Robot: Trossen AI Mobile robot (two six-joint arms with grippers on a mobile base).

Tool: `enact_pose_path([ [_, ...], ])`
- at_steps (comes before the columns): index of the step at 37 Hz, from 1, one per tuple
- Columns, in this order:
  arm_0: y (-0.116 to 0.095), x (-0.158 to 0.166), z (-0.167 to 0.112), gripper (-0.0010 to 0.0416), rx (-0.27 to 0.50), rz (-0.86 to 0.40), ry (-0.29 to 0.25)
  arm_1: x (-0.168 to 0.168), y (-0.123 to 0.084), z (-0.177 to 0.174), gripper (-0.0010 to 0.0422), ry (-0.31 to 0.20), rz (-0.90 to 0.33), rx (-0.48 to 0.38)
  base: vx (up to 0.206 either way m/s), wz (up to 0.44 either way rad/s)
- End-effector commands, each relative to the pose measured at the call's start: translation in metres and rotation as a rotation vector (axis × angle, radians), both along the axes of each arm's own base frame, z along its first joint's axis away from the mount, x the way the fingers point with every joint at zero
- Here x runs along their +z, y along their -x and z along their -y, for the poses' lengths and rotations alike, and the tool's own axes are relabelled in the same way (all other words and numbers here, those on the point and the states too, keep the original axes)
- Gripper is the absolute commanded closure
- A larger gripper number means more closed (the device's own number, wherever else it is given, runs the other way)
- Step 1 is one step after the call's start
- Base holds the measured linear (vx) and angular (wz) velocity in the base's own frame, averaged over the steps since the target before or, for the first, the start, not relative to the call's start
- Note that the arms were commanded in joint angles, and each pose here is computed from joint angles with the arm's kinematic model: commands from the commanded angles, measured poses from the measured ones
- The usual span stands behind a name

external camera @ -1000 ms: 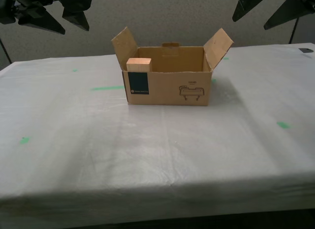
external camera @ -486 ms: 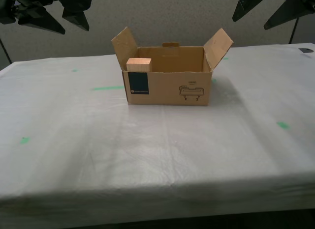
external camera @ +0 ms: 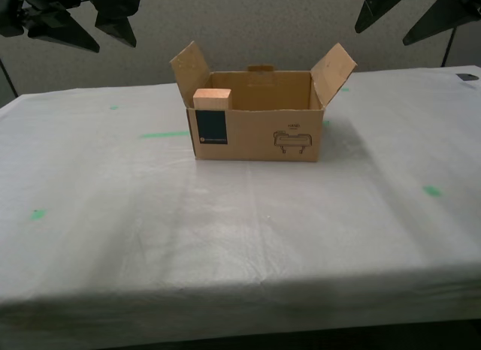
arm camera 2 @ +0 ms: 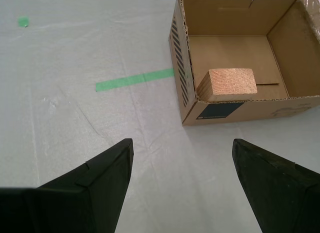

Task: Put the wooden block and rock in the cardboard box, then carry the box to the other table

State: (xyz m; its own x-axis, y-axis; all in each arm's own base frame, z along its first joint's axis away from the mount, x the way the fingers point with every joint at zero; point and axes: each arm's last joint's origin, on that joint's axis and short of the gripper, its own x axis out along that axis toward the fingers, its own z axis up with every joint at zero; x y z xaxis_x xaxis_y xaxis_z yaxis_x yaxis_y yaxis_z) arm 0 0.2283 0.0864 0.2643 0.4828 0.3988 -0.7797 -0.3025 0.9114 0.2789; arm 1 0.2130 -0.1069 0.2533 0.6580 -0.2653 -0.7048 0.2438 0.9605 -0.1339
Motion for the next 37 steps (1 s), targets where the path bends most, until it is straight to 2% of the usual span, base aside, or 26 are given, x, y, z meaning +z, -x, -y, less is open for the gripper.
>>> enact_pose_path([
  [1,-0.0001,0.0005,0.0000,0.0017,-0.003,0.001,-0.001,0.0002,-0.0002,0.0000,0.0144,-0.003,0.003,0.002,0.000,0.000],
  [37,-0.0001,0.0005,0.0000,0.0016,-0.003,0.001,-0.001,0.0002,-0.0002,0.0000,0.0145,-0.003,0.003,0.002,0.000,0.000],
])
